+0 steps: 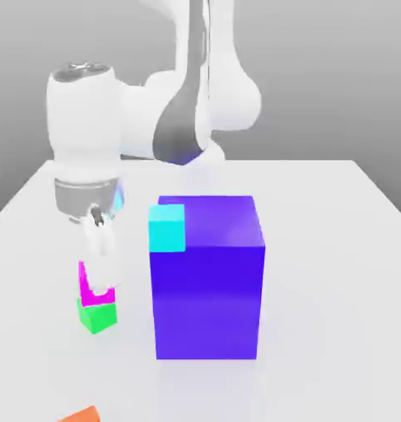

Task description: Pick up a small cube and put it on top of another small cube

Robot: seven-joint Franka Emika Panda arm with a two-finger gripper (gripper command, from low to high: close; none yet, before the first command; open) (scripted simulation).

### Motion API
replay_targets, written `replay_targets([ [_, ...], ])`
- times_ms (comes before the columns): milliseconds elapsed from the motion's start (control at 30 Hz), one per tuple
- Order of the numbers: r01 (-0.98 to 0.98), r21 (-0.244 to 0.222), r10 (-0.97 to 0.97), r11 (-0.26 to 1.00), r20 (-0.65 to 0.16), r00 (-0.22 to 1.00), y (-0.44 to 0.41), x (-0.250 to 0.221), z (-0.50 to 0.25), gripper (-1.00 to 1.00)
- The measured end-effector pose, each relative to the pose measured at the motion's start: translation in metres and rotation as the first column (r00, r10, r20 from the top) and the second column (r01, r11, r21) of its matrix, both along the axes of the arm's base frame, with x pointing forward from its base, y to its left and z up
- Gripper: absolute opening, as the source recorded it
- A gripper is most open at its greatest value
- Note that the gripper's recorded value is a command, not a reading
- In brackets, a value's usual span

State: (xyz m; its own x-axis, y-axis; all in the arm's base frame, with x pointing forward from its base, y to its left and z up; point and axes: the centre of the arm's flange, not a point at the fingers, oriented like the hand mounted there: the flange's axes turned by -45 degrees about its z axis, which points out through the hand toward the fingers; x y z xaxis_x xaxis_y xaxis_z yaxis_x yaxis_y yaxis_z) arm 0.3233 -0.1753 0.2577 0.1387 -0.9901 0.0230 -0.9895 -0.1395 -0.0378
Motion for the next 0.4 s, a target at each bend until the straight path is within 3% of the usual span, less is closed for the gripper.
replay_targets([
  [67, 0.095, 0.013, -0.094, 0.995, -0.029, 0.995, -0.009, -0.026, -0.014, -1.00],
  [267, 0.126, 0.016, -0.125, 0.992, -0.039, 0.991, -0.012, -0.034, -0.066, -1.00],
  [300, 0.126, 0.016, -0.125, 0.992, -0.040, 0.991, -0.011, -0.035, -0.075, 1.00],
  [400, 0.126, 0.016, -0.125, 0.992, -0.040, 0.991, -0.011, -0.035, -0.075, 1.00],
])
